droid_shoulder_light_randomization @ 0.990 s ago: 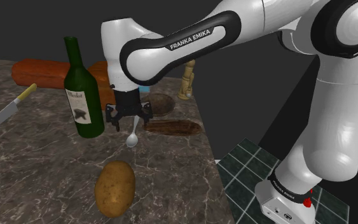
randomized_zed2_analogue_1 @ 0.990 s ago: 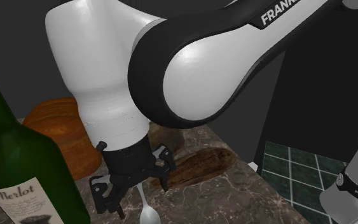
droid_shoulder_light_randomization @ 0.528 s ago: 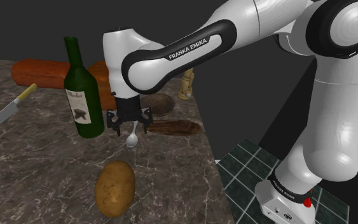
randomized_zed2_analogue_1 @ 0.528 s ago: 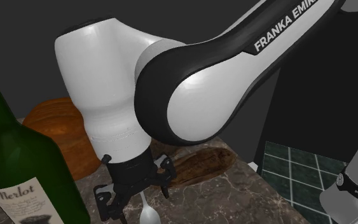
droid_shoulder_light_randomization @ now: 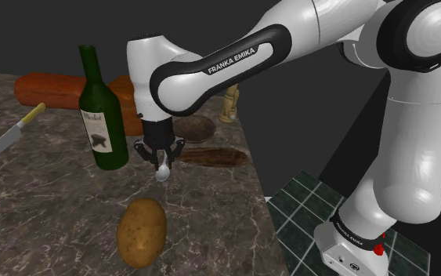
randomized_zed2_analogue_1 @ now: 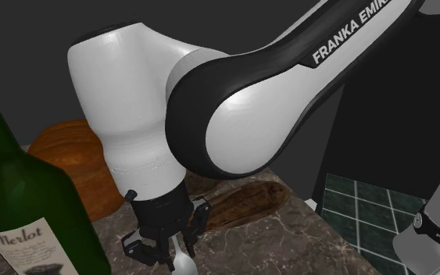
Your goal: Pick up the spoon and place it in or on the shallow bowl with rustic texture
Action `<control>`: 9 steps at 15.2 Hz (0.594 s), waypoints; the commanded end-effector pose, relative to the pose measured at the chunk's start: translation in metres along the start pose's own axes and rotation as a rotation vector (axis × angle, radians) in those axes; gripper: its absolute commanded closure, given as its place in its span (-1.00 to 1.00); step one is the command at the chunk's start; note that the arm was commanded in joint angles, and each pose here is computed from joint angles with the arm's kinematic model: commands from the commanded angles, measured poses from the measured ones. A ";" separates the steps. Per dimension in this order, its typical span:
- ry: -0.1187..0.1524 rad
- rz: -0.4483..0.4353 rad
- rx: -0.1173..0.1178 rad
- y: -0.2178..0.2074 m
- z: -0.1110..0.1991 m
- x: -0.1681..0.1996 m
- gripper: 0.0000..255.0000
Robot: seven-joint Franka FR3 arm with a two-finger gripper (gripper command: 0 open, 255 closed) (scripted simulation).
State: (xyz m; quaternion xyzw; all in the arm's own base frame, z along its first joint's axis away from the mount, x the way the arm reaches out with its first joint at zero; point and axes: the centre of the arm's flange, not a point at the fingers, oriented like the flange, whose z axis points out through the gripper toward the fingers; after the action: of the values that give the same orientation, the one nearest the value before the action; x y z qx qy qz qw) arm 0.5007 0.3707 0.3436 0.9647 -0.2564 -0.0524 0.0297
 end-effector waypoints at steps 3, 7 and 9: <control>0.000 0.000 0.000 0.000 0.000 0.000 1.00; 0.000 0.000 0.000 0.000 -0.005 0.000 1.00; 0.000 0.000 0.000 0.001 -0.016 -0.001 1.00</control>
State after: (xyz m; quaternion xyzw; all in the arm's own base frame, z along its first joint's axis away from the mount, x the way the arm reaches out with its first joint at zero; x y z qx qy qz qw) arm 0.5006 0.3720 0.3554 0.9647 -0.2565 -0.0523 0.0295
